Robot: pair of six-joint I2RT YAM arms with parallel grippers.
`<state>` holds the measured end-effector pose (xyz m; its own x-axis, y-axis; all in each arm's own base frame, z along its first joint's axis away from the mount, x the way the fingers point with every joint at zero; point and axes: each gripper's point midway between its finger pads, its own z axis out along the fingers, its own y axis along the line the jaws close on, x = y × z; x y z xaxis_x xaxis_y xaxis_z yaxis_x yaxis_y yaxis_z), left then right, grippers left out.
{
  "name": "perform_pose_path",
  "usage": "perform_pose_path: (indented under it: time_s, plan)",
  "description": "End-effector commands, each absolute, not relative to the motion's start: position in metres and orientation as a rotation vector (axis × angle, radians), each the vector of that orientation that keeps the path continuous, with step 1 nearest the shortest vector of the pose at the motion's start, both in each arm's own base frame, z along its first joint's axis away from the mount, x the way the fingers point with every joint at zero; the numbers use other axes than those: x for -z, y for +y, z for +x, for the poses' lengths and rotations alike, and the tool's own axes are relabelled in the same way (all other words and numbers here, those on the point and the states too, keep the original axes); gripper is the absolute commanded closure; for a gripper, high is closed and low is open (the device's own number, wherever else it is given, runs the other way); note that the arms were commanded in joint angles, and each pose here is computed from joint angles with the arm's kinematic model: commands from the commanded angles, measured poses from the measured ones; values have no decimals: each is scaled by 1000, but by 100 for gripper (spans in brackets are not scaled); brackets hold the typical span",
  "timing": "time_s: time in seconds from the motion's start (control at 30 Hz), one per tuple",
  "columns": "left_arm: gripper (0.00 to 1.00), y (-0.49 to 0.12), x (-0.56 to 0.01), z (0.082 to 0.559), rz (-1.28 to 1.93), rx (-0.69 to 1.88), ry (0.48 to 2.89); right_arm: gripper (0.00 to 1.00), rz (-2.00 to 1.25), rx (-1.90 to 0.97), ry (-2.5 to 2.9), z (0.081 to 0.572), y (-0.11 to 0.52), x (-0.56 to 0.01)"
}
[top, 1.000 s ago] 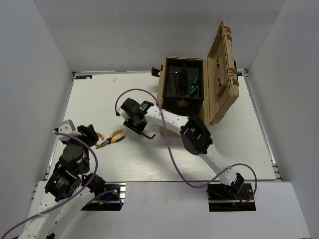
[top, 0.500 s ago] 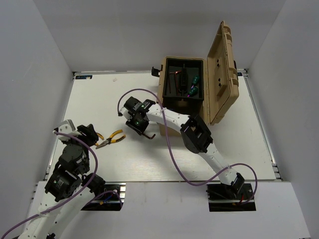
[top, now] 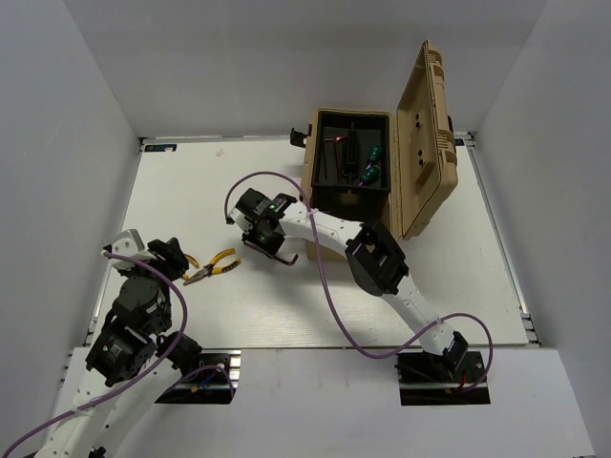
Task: Sort the tools into containers
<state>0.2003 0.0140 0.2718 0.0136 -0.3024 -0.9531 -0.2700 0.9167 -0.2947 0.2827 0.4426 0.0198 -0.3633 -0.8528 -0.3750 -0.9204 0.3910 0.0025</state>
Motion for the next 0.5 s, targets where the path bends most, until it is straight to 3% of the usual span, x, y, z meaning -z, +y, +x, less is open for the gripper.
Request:
perform_pose_path:
  time_s: [0.0,0.47]
  plan:
    - [39,11,-271,202,-440,31,1582,100,-1621,-285,2501,247,420,8]
    - [39,9,-271,203,-426,31,1586,100,-1493,-878,2254,217,469,-167]
